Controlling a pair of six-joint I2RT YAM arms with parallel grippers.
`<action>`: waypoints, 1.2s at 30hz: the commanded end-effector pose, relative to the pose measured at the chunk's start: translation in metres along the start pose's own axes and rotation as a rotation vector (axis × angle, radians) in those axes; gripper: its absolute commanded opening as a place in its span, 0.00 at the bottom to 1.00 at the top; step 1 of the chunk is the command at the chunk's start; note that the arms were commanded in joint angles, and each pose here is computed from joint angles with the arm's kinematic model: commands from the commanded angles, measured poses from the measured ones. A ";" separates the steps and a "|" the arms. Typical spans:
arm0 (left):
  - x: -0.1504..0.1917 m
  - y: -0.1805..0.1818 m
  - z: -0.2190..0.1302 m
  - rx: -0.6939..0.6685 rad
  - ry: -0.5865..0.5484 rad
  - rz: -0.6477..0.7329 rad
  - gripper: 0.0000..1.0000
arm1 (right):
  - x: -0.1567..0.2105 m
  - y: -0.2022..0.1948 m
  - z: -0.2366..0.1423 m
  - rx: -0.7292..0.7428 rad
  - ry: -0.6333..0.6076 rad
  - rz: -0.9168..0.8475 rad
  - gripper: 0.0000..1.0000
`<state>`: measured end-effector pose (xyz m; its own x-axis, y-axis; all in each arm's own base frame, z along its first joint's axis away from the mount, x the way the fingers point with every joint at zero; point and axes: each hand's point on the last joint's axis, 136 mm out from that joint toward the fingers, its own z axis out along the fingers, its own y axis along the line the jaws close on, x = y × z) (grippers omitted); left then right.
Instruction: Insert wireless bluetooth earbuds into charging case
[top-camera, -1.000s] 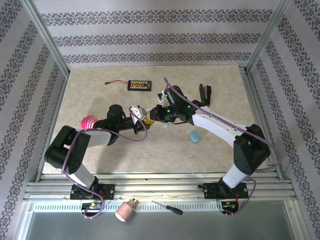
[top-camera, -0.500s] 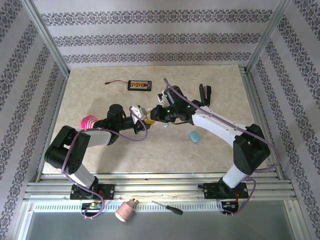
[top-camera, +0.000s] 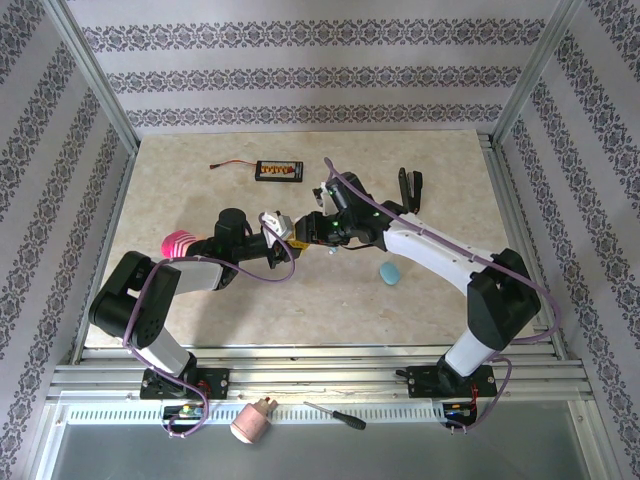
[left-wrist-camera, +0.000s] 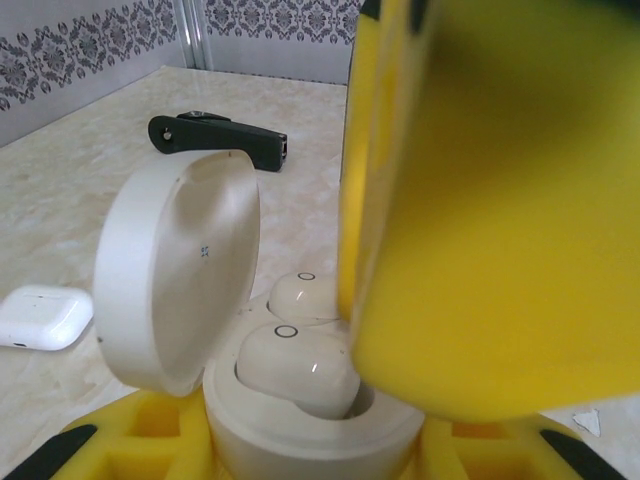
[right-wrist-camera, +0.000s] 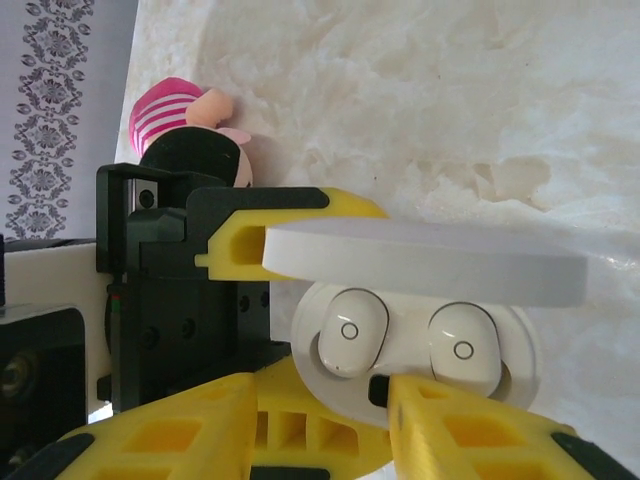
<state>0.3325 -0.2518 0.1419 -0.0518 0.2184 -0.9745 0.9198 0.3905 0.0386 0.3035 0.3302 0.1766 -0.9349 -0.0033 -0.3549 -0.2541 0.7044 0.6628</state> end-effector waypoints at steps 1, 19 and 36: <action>-0.021 -0.001 -0.001 -0.006 -0.056 0.070 0.23 | -0.010 0.008 -0.024 -0.025 -0.073 -0.067 0.42; -0.032 -0.006 -0.006 -0.001 -0.102 0.081 0.23 | -0.061 -0.026 -0.039 0.028 -0.176 0.015 0.72; -0.042 0.007 -0.007 -0.062 -0.094 0.068 0.24 | -0.043 -0.041 -0.033 0.031 -0.150 0.049 0.73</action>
<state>0.3336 -0.2484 0.1646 0.0145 0.1905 -0.9816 0.9024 0.4203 0.0949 0.3504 0.2821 0.1717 -0.9099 0.1147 -0.3987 -0.1878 0.7430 0.6424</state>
